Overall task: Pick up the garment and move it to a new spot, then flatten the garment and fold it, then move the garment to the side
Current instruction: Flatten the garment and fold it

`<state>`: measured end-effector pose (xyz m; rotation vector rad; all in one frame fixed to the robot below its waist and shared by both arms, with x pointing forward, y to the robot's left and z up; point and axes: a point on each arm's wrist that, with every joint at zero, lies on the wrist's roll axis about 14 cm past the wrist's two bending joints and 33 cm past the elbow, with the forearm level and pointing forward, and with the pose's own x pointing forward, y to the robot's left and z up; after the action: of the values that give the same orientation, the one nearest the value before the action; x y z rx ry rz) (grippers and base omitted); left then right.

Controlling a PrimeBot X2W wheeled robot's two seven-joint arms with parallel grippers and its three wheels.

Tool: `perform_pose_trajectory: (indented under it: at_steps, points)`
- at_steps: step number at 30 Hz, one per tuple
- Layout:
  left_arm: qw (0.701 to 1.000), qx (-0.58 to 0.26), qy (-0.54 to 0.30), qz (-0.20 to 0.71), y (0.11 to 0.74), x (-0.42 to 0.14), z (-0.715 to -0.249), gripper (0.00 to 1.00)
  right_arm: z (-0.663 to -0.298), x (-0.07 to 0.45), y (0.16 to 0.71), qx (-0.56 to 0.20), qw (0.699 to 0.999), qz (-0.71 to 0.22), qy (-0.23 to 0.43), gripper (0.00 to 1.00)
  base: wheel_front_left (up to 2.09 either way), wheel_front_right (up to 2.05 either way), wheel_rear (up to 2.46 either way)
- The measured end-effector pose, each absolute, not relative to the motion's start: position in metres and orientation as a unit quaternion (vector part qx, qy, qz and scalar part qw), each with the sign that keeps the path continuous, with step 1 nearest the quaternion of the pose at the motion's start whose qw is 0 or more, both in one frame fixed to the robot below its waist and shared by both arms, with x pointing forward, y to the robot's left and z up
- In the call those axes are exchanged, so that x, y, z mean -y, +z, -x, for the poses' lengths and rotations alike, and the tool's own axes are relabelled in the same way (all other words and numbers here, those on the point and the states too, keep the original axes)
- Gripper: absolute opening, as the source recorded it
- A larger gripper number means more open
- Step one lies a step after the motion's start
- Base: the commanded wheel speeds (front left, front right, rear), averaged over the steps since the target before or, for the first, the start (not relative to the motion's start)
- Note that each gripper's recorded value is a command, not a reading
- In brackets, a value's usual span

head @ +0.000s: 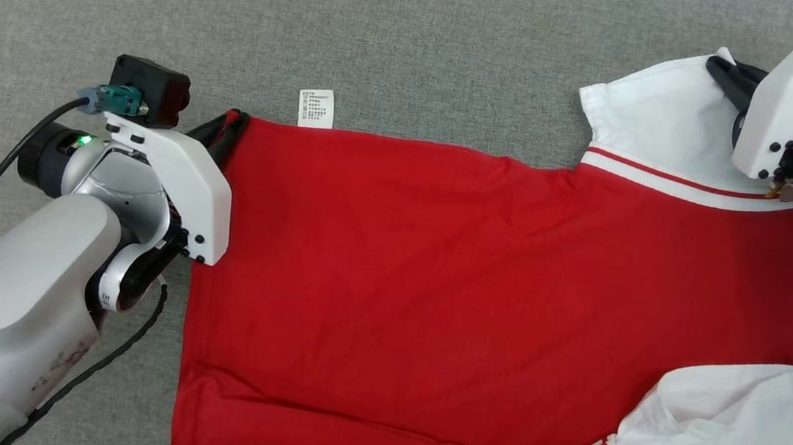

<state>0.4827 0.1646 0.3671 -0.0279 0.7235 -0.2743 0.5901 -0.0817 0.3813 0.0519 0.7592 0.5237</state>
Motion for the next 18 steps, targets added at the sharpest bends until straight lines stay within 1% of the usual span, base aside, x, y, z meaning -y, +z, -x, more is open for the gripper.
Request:
perform_pose_trajectory:
  at_steps: [2, 9, 18]
  points:
    - [0.929, -0.344, -0.134, 0.012, 0.373, -0.166, -0.483, 0.0, -0.589, 0.076, 0.39, -0.351, 0.899, -0.038, 0.259, 0.0, 0.0, 0.0, 0.0]
    - [0.935, -0.331, -0.125, 0.015, 0.387, -0.174, -0.474, 0.0, -0.591, 0.076, 0.43, -0.292, 0.919, -0.036, 0.264, 0.0, 0.0, 0.0, 0.0]
    - [0.942, -0.311, -0.127, 0.018, 0.407, -0.176, -0.464, 0.0, -0.58, 0.094, 0.462, -0.26, 0.932, -0.043, 0.25, 0.0, 0.0, 0.0, 0.0]
